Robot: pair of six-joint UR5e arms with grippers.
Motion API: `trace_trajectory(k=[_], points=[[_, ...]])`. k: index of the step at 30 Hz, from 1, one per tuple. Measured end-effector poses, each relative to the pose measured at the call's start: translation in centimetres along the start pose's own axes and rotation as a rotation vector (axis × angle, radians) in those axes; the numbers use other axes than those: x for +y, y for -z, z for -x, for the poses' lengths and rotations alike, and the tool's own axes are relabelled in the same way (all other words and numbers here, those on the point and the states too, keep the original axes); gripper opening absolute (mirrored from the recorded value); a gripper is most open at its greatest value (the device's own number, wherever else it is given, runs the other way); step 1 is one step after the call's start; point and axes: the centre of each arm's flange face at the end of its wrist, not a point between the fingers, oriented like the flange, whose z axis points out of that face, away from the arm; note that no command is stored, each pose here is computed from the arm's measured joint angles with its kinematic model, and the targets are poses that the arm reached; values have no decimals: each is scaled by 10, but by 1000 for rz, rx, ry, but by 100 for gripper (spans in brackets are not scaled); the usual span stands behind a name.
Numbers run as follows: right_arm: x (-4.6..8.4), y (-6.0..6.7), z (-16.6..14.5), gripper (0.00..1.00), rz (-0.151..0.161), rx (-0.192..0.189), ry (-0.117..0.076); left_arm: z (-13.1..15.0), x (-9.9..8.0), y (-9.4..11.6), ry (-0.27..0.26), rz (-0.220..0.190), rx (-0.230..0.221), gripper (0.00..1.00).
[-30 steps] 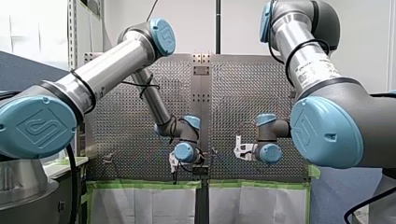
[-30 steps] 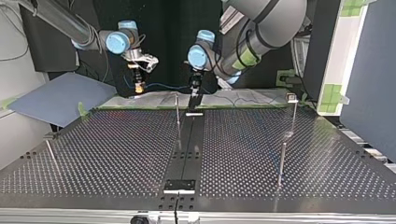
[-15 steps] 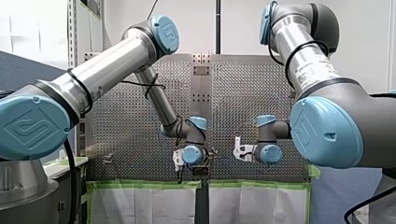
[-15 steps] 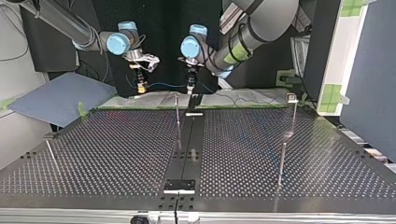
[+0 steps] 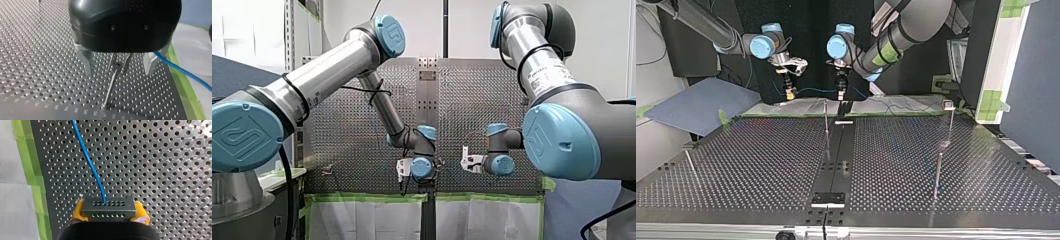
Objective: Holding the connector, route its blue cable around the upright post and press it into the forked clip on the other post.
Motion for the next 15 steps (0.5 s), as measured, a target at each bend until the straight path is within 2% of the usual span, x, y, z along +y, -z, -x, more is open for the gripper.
trace_trajectory(k=[5,10,15], points=[[-3,1,1,21,-6,-4,1,-2,3,-3,10,27,-18,100],[-4,1,1,21,-9,-10,3,-11,3,-11,22,26,-24,100],[-5,2,2,21,-10,-12,4,-14,-1,-18,36,7,-27,100]])
